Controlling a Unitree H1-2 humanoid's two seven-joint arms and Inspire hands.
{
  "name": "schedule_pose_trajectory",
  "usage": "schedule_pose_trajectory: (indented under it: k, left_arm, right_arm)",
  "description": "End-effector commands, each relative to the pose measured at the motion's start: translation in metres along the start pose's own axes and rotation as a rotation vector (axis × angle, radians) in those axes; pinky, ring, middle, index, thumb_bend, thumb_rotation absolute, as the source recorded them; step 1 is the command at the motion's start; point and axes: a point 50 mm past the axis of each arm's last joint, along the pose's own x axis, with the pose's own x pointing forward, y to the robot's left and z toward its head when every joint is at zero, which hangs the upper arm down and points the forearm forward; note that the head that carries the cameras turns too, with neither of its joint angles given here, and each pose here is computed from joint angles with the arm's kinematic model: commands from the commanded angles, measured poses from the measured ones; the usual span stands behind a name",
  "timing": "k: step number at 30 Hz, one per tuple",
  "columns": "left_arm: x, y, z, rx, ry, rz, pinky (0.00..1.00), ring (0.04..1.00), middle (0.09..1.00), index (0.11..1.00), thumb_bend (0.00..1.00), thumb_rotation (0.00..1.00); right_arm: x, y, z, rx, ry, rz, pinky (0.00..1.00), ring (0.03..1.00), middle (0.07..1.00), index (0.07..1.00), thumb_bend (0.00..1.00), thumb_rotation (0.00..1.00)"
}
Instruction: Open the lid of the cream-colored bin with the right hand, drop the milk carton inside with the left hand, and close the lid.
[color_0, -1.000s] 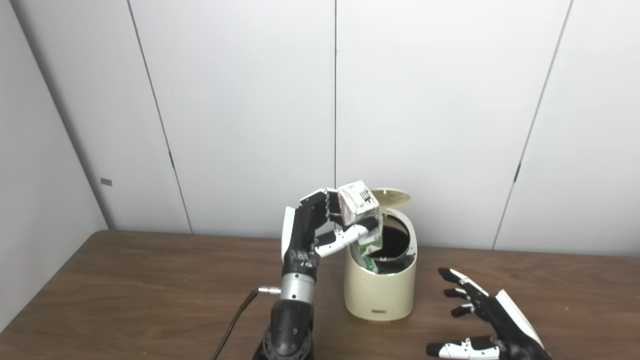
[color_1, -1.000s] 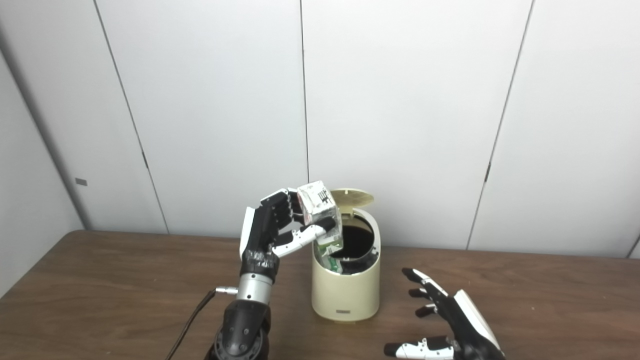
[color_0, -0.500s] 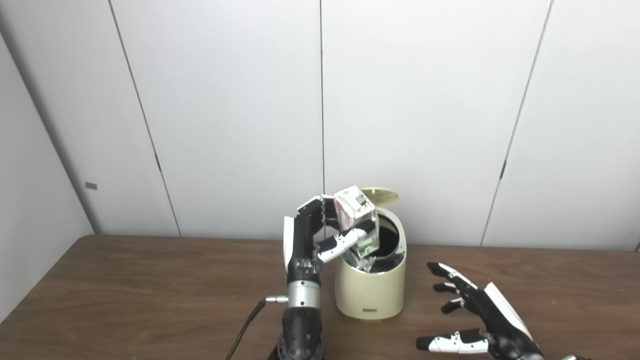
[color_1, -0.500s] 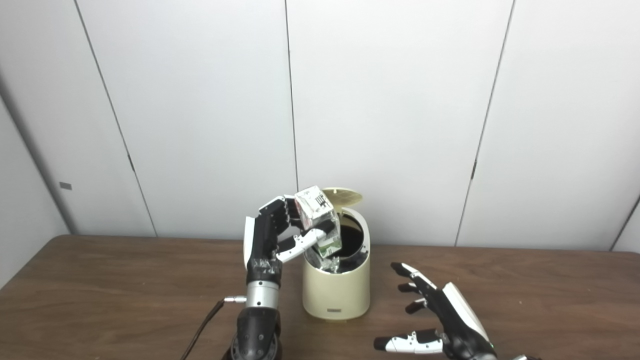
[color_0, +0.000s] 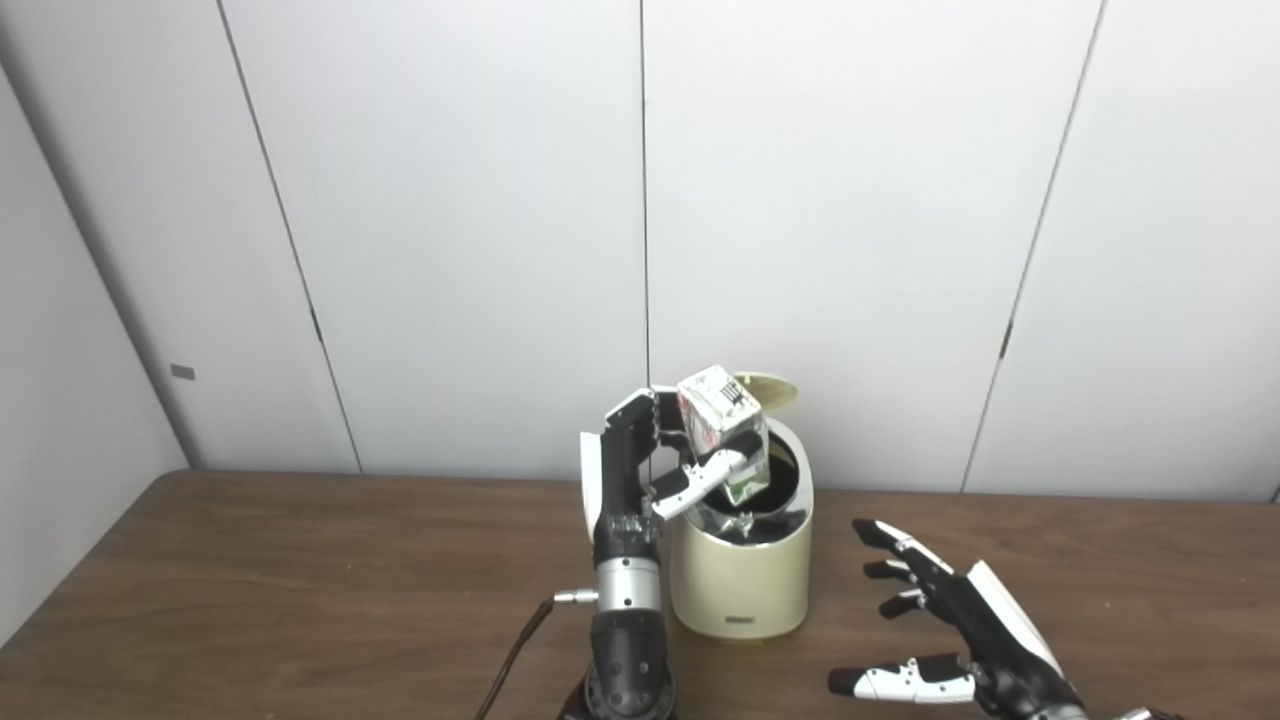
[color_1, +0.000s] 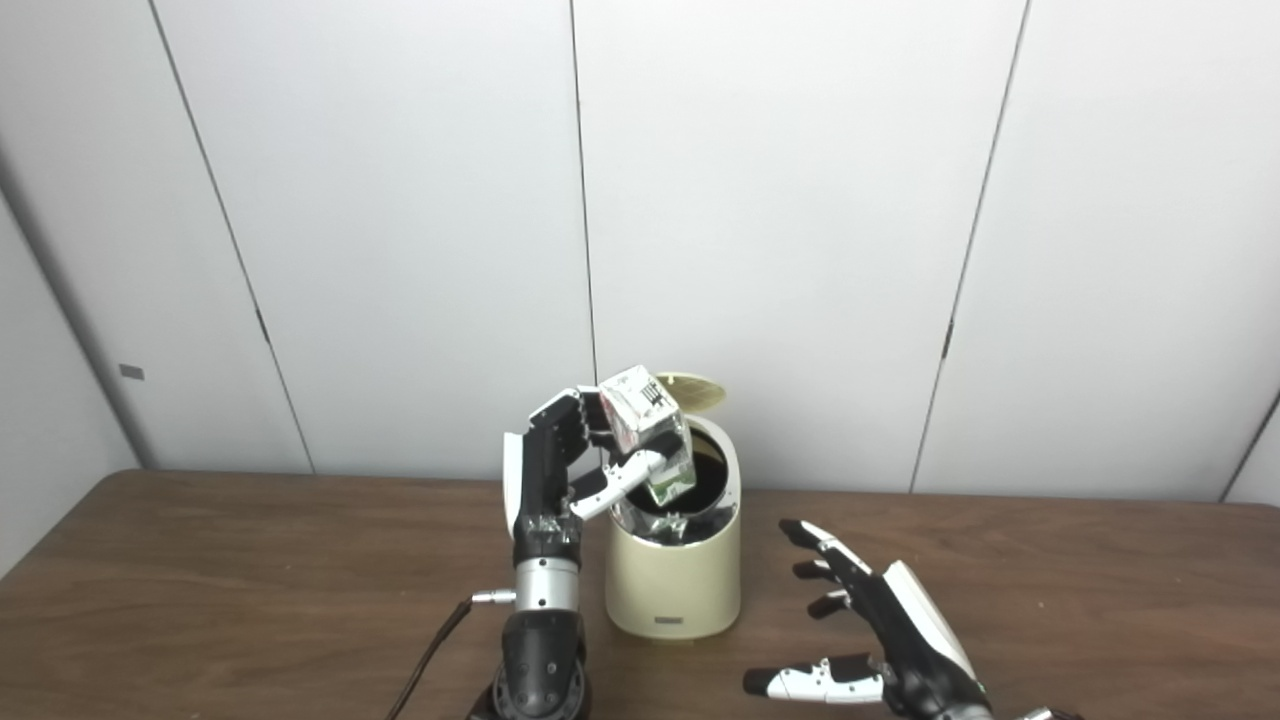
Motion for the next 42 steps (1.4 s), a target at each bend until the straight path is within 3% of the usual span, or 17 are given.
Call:
schedule_pose_trajectory:
  k: [1, 12, 23, 33, 35, 38, 42]
  left_arm:
    - [0.015, -0.013, 0.014, -0.011, -0.058, -0.018, 0.45, 0.492, 0.483, 0.494, 0.52, 0.0]
    - [0.01, -0.012, 0.001, 0.135, -0.101, -0.015, 0.46, 0.47, 0.479, 0.495, 0.51, 0.0]
    - [0.001, -0.009, -0.014, 0.32, -0.204, -0.024, 0.49, 0.462, 0.484, 0.493, 0.5, 0.0]
    - [-0.008, -0.001, -0.031, 0.396, -0.177, -0.074, 0.51, 0.464, 0.494, 0.497, 0.5, 0.0]
    - [-0.008, 0.0, -0.033, 0.413, -0.173, -0.095, 0.55, 0.618, 0.545, 0.491, 0.52, 0.01]
    - [-0.009, 0.002, -0.036, 0.431, -0.167, -0.107, 0.67, 0.756, 0.744, 0.692, 0.74, 0.06]
    - [-0.01, 0.004, -0.037, 0.434, -0.162, -0.109, 0.77, 0.819, 0.816, 0.783, 0.78, 0.1]
  right_arm:
    - [0.005, -0.011, 0.015, -0.005, -0.057, -0.046, 0.6, 0.805, 0.899, 0.878, 0.79, 0.26]
    - [0.0, -0.013, 0.015, 0.007, -0.058, -0.051, 0.62, 0.819, 0.906, 0.881, 0.78, 0.27]
    - [-0.001, -0.018, 0.012, 0.033, -0.059, -0.061, 0.62, 0.818, 0.912, 0.887, 0.77, 0.28]
    - [-0.002, -0.026, 0.01, 0.02, -0.055, -0.066, 0.64, 0.816, 0.912, 0.895, 0.78, 0.32]
    - [-0.002, -0.026, 0.011, 0.016, -0.053, -0.067, 0.63, 0.811, 0.908, 0.892, 0.78, 0.32]
    - [-0.001, -0.027, 0.01, 0.012, -0.056, -0.065, 0.64, 0.811, 0.908, 0.893, 0.78, 0.33]
    - [-0.001, -0.027, 0.01, 0.012, -0.054, -0.061, 0.64, 0.81, 0.908, 0.893, 0.78, 0.32]
